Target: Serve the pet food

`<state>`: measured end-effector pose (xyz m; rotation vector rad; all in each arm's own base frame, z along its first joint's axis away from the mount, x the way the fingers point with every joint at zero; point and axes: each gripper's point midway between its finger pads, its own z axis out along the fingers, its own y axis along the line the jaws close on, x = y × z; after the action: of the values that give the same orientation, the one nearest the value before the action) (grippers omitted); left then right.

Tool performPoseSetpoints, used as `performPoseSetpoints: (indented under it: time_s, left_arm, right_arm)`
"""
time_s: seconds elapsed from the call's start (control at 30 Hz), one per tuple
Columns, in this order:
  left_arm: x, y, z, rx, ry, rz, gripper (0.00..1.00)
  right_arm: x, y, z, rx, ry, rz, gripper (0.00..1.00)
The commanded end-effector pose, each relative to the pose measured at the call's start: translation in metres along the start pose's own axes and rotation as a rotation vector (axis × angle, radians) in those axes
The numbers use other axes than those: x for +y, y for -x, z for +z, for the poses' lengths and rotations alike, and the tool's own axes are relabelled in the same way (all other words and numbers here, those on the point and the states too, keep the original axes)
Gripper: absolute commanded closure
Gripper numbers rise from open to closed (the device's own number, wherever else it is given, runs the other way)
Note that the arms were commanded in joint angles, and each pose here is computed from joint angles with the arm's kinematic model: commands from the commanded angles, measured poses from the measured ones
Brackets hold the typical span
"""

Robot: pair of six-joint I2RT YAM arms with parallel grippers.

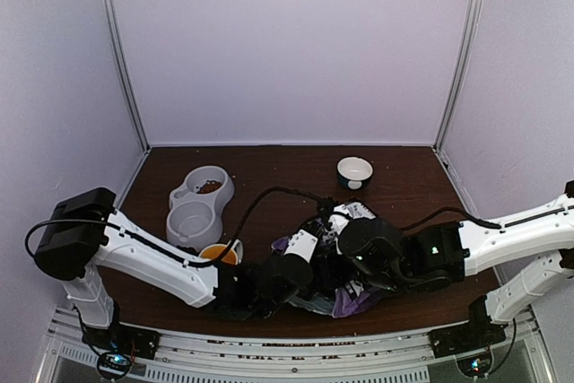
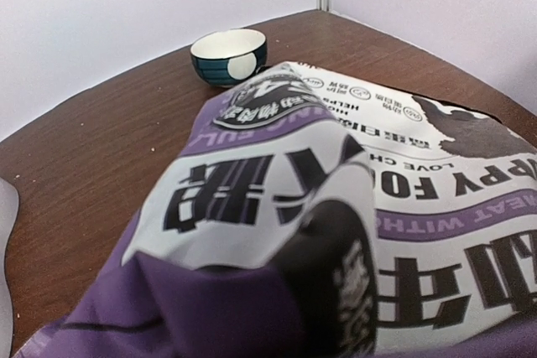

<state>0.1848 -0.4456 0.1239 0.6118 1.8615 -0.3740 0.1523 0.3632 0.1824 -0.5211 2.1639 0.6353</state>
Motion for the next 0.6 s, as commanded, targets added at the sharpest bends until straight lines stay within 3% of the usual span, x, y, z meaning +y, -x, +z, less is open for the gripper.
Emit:
performPoseSetpoints:
  time_s: [0.0, 0.23, 0.57]
  left_arm:
    - [-0.011, -0.006, 0.02, 0.011, -0.14, -0.039, 1.0]
    - [-0.066, -0.029, 0.012, 0.116, -0.559, -0.033, 1.0]
    - [-0.099, -0.027, -0.023, 0.163, -0.846, -0.049, 1.0]
  right_arm:
    - [0.047, 0.01, -0.013, -0.01, 0.206, 0.045, 1.0]
    - [0.04, 0.014, -0.015, -0.026, 0.181, 0.04, 1.0]
    - [0.023, 0.023, -0.023, -0.056, 0.161, 0.074, 1.0]
